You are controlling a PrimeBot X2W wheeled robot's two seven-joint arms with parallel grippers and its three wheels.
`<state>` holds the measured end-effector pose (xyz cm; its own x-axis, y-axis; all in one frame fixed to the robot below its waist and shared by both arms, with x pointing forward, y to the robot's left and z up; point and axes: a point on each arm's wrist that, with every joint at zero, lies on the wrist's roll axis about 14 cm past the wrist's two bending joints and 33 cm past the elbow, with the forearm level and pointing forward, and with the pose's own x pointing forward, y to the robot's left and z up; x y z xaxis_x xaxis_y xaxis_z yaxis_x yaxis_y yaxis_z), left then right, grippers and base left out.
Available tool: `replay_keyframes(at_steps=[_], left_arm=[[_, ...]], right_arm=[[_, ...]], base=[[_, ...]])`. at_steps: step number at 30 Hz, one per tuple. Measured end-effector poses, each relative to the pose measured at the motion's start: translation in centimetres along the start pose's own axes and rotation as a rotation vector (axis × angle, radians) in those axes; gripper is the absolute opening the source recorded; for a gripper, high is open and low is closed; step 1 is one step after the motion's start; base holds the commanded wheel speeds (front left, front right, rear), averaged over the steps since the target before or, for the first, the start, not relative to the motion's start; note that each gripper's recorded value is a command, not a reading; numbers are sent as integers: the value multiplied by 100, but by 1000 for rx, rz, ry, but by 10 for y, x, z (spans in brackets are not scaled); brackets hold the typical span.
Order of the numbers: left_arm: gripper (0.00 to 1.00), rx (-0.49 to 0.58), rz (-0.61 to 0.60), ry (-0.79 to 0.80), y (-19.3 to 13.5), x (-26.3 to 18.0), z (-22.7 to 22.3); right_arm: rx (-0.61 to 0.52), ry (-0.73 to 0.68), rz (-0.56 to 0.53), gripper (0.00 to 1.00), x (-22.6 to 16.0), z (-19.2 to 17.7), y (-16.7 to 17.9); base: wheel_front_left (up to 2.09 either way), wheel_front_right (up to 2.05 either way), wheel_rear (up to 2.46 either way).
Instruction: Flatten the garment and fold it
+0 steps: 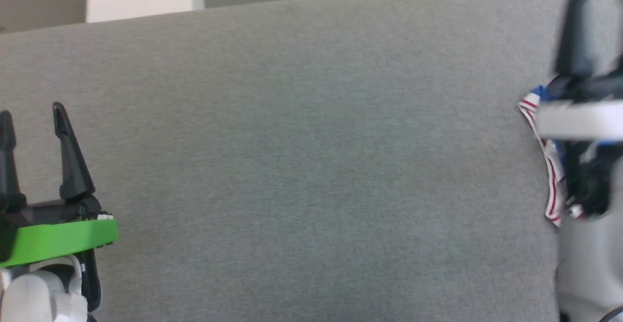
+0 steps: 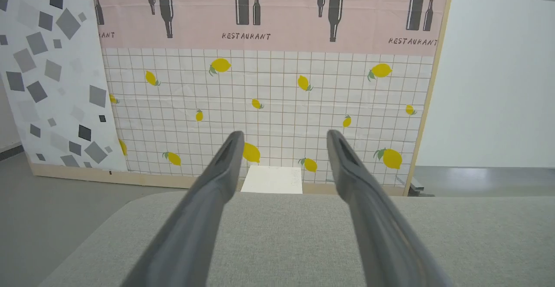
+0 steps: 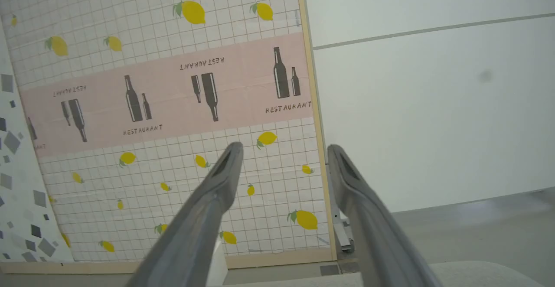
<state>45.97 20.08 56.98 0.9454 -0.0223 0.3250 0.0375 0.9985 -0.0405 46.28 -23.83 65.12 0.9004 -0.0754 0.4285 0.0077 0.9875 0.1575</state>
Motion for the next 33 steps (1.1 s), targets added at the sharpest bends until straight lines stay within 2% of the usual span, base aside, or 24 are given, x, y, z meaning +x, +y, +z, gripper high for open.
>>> replay_keyframes(at_steps=[3,6,14,20,33], left_arm=[[100,7,59,-2,15,-9,8],[100,0,95,2,22,-19,12],[100,5,132,67,29,-43,5],[100,7,125,112,27,-55,-3],[100,-29,59,190,-1,-68,-24]], right_arm=[[83,13,10,100,-16,-17,11],[111,72,30,100,-29,-39,23],[94,221,94,100,-65,-82,49],[70,271,118,100,-85,-92,56],[60,376,109,100,-123,-111,53]], base=[[0,0,0],[0,0,0],[0,0,0],[0,0,0],[0,0,0]])
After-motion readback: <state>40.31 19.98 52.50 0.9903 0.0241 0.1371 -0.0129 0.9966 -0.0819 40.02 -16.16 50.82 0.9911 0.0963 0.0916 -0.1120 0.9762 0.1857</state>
